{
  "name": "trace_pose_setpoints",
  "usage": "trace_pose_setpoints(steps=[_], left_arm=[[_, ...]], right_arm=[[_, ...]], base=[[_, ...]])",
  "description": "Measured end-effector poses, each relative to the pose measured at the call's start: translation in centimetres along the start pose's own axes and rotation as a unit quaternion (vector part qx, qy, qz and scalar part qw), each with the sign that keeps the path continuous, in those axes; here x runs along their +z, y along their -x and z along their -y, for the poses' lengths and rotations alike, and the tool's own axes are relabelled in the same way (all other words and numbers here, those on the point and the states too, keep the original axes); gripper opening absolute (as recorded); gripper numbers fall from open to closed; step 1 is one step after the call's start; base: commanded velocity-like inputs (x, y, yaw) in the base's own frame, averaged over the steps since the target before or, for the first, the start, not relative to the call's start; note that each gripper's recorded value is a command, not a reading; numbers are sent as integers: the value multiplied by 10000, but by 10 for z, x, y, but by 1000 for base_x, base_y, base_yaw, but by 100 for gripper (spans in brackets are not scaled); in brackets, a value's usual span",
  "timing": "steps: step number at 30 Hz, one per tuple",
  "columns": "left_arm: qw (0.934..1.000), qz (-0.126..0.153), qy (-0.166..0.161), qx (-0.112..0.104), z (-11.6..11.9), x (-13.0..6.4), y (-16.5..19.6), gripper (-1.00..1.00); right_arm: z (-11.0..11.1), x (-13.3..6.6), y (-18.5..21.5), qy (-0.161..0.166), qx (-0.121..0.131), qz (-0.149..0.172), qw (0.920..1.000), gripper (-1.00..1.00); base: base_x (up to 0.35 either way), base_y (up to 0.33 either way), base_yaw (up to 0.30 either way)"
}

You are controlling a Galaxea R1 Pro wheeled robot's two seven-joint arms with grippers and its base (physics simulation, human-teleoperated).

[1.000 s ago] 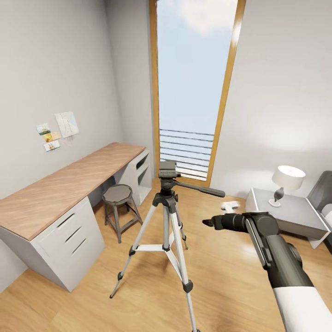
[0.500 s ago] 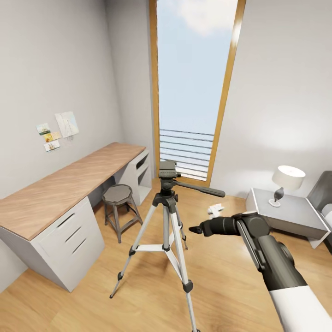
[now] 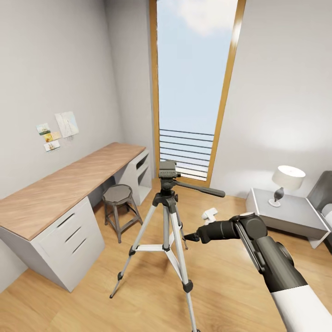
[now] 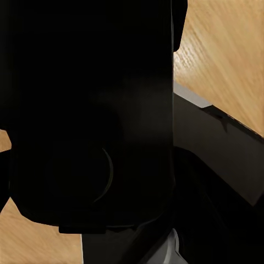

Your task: Attach the digital camera to the camera tripod in the bedroom.

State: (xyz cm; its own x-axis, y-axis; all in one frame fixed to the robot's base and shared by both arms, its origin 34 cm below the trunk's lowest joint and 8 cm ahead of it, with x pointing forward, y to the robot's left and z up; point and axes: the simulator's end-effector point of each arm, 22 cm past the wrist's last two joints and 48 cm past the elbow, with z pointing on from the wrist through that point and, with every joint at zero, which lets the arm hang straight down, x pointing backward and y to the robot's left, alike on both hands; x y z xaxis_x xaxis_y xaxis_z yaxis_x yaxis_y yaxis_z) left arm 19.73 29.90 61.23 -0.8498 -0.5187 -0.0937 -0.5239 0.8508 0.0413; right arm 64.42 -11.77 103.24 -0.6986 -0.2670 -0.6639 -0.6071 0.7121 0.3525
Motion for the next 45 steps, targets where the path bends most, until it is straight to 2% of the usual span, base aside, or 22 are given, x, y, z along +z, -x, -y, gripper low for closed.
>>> trace_pose_setpoints(steps=[7, 11, 15, 19, 24, 31, 35, 45], left_arm=[[10000, -1, 1, 0, 0, 0, 0, -100], [10000, -2, 3, 0, 0, 0, 0, -100], [10000, -1, 0, 1, 0, 0, 0, -100], [10000, -1, 1, 1, 0, 0, 0, -100], [10000, -1, 1, 1, 0, 0, 0, -100], [10000, -1, 2, 0, 0, 0, 0, -100], [10000, 0, 0, 0, 0, 0, 0, -100], [10000, -1, 3, 0, 0, 0, 0, -100]], right_arm=[[-1, 3, -1, 16, 32, -7, 10000, 100], [5, 12, -11, 8, 134, -108, 9999, 100], [7, 14, -3, -2, -109, 110, 9999, 100], [13, 13, 12, -147, -484, 461, 9977, 100], [21, 14, 22, -385, -631, 647, 9952, 100], [19, 21, 34, -605, -629, 827, 9927, 100], [1, 33, 45, -522, -605, 963, 9921, 100], [-6, 43, 39, -384, -511, 885, 9940, 100]], base=[[0, 0, 0], [0, 0, 0], [0, 0, 0], [0, 0, 0], [0, 0, 0], [0, 0, 0], [0, 0, 0], [0, 0, 0]])
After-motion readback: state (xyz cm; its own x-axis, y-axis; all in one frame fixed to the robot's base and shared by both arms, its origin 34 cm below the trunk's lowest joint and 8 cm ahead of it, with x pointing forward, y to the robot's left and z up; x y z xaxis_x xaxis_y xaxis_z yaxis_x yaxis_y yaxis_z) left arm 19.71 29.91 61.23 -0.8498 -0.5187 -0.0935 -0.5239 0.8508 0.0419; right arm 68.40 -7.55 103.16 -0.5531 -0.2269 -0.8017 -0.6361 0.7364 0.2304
